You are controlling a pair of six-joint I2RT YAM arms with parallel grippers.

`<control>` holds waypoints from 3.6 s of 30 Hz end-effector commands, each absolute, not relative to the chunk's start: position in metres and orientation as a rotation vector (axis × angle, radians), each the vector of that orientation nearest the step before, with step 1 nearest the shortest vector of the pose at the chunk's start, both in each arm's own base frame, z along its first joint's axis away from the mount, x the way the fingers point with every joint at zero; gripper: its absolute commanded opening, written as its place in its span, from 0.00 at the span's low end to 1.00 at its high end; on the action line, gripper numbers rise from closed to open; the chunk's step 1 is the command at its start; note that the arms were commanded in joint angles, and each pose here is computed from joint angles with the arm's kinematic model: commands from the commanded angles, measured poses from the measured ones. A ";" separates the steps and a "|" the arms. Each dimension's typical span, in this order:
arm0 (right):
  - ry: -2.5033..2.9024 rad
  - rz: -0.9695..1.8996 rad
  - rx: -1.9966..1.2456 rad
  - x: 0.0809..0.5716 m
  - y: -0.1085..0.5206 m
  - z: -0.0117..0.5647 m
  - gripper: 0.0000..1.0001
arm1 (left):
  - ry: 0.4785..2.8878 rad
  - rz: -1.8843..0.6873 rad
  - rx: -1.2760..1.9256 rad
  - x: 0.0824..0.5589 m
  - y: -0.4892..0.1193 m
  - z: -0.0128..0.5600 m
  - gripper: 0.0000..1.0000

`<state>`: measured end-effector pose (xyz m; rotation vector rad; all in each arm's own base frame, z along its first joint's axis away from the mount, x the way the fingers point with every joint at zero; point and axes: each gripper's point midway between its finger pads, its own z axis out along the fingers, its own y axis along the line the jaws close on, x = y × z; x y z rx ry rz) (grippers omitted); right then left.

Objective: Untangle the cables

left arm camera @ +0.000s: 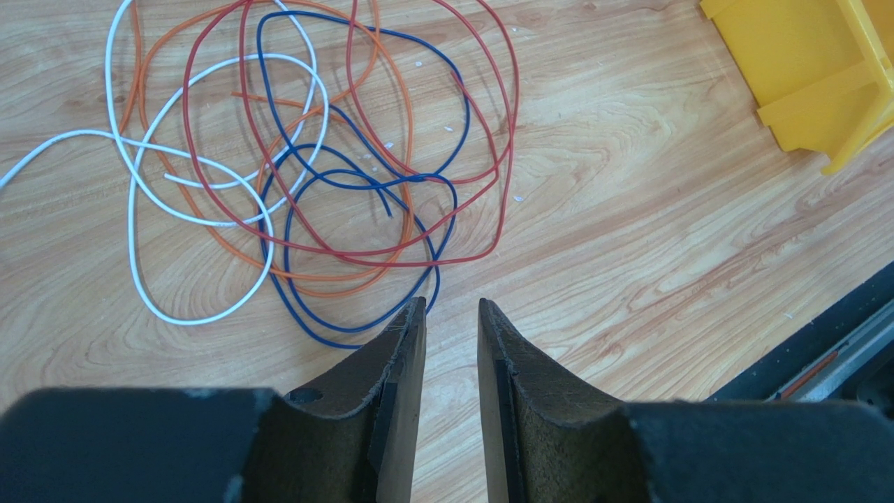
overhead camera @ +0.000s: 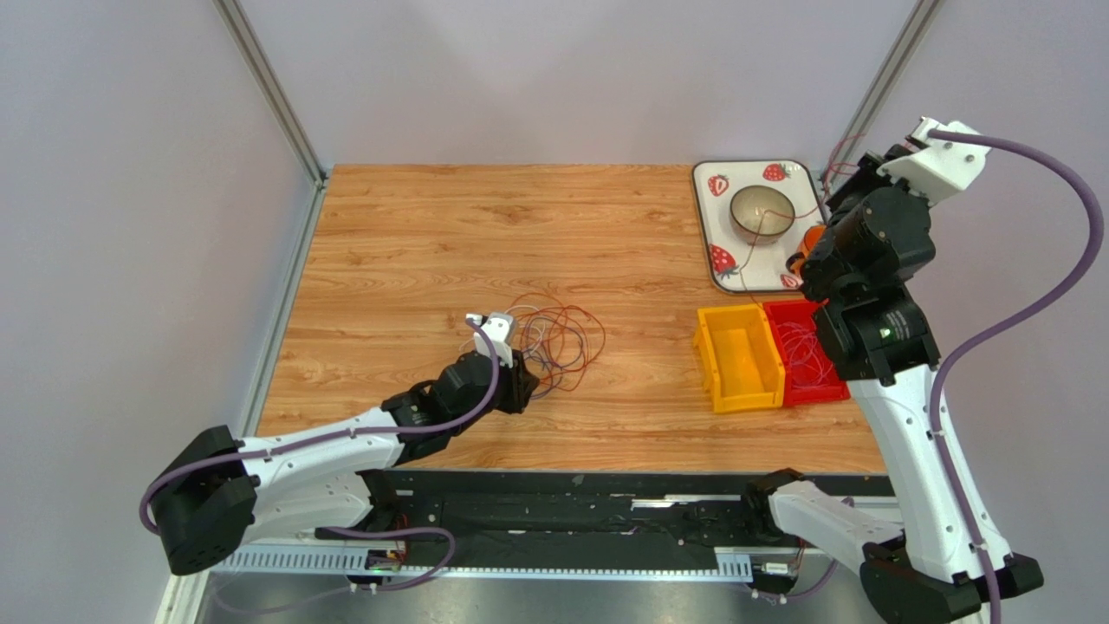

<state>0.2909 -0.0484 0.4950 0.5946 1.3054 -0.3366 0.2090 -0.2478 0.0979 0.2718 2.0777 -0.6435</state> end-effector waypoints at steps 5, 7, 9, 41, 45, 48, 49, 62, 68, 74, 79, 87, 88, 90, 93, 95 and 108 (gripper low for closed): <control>1.299 -0.579 0.847 0.261 -0.099 0.469 0.00 | 2.057 -0.675 0.250 0.212 -0.251 0.104 0.33; 1.307 -0.547 0.871 0.254 -0.101 0.457 0.00 | 2.056 -0.676 0.250 0.212 -0.252 0.105 0.33; 1.321 -0.510 0.868 0.252 -0.099 0.449 0.00 | 2.054 -0.678 0.252 0.211 -0.252 0.105 0.33; 1.711 -0.599 1.373 0.216 -0.171 0.228 0.00 | 2.038 -0.695 0.246 0.209 -0.249 0.108 0.32; 1.655 -0.543 1.426 0.221 -0.188 0.246 0.00 | 2.038 -0.696 0.245 0.209 -0.249 0.108 0.32; 1.616 -0.474 1.452 0.225 -0.197 0.264 0.00 | 2.039 -0.693 0.244 0.209 -0.249 0.107 0.32; 1.600 -0.449 1.477 0.224 -0.199 0.267 0.00 | 2.039 -0.693 0.244 0.209 -0.249 0.107 0.32; 1.645 -0.234 1.392 0.248 -0.184 0.254 0.00 | 2.038 -0.696 0.245 0.209 -0.250 0.108 0.32; 1.490 -0.346 1.479 0.227 -0.212 0.281 0.00 | 2.040 -0.695 0.245 0.209 -0.249 0.107 0.32; 1.315 -0.443 1.522 0.213 -0.230 0.316 0.00 | 2.045 -0.693 0.250 0.209 -0.251 0.106 0.32; 1.325 -0.504 1.550 0.217 -0.240 0.319 0.00 | 2.048 -0.691 0.250 0.209 -0.250 0.105 0.32; 1.386 -0.504 1.472 0.225 -0.239 0.252 0.00 | 2.066 -0.679 0.260 0.210 -0.252 0.103 0.31; 1.402 -0.504 1.478 0.225 -0.237 0.243 0.00 | 2.063 -0.682 0.259 0.210 -0.253 0.104 0.31; 1.430 -0.454 1.462 0.236 -0.233 0.234 0.00 | 2.068 -0.677 0.264 0.210 -0.253 0.103 0.31; 1.553 -0.324 1.399 0.264 -0.218 0.204 0.00 | 2.078 -0.671 0.266 0.211 -0.255 0.102 0.31; 1.606 -0.272 1.352 0.276 -0.210 0.192 0.00 | 2.082 -0.667 0.268 0.211 -0.255 0.101 0.30; 1.773 -0.095 1.055 0.314 -0.128 0.202 0.00 | 2.080 -0.666 0.261 0.212 -0.254 0.101 0.30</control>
